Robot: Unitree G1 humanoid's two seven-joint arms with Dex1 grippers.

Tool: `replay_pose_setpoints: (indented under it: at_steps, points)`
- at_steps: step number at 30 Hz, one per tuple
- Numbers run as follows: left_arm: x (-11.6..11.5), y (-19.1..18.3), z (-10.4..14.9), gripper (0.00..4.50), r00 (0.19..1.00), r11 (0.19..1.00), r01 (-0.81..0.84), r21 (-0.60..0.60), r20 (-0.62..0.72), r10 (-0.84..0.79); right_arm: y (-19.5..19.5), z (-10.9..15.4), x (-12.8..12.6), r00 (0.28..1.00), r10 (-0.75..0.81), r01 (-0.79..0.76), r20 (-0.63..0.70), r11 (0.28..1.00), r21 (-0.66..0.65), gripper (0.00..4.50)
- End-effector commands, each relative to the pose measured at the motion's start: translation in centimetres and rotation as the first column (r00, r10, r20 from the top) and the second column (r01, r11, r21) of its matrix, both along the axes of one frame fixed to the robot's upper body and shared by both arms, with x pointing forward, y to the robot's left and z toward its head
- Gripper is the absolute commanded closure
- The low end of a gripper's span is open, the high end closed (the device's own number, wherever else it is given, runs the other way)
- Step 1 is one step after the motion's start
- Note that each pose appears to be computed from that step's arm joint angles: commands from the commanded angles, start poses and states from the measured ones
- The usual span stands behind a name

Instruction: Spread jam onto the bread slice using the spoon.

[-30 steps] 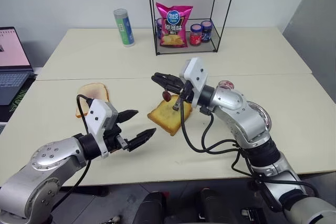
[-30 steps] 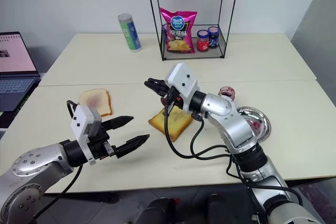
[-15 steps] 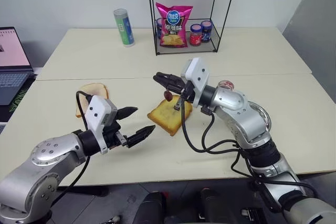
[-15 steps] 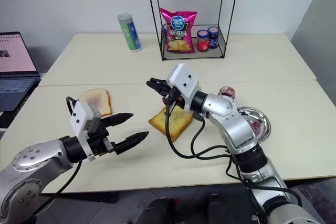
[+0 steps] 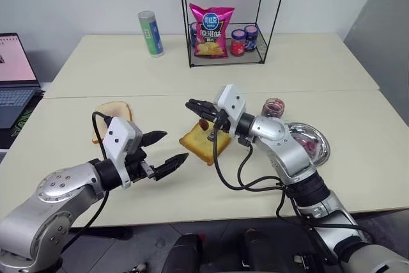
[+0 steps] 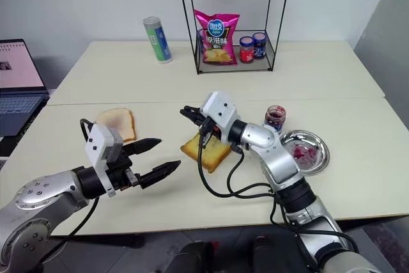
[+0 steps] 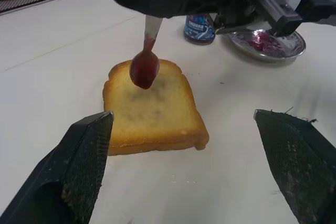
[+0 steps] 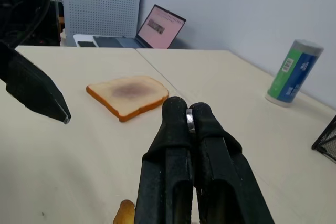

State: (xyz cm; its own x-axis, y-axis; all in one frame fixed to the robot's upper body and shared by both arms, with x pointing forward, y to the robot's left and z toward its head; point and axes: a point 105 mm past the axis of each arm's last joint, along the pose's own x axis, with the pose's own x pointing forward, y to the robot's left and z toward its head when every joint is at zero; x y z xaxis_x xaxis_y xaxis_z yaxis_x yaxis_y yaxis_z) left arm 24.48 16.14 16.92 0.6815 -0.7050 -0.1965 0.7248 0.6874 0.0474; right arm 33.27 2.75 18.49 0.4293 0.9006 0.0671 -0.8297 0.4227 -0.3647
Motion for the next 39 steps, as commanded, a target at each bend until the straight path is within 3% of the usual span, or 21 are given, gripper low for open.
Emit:
replay_pose_setpoints:
  at_steps: [1,9,39]
  points:
    - [-0.3,-0.2,1.2,0.0,0.999,1.0,0.019,0.01,0.051,-0.019,0.4,0.3,-0.4,0.999,0.025,-0.026,0.031,0.999,0.024,4.45]
    - [-0.2,-0.1,1.3,0.0,0.998,1.0,0.021,0.018,0.053,-0.021,0.0,-0.7,0.1,0.999,-0.009,0.009,0.032,1.0,0.016,4.45]
    - [0.1,0.0,1.5,0.0,0.998,0.999,0.027,0.026,0.061,-0.028,-2.3,-0.3,2.9,0.988,-0.119,0.119,0.098,0.993,0.006,4.45]
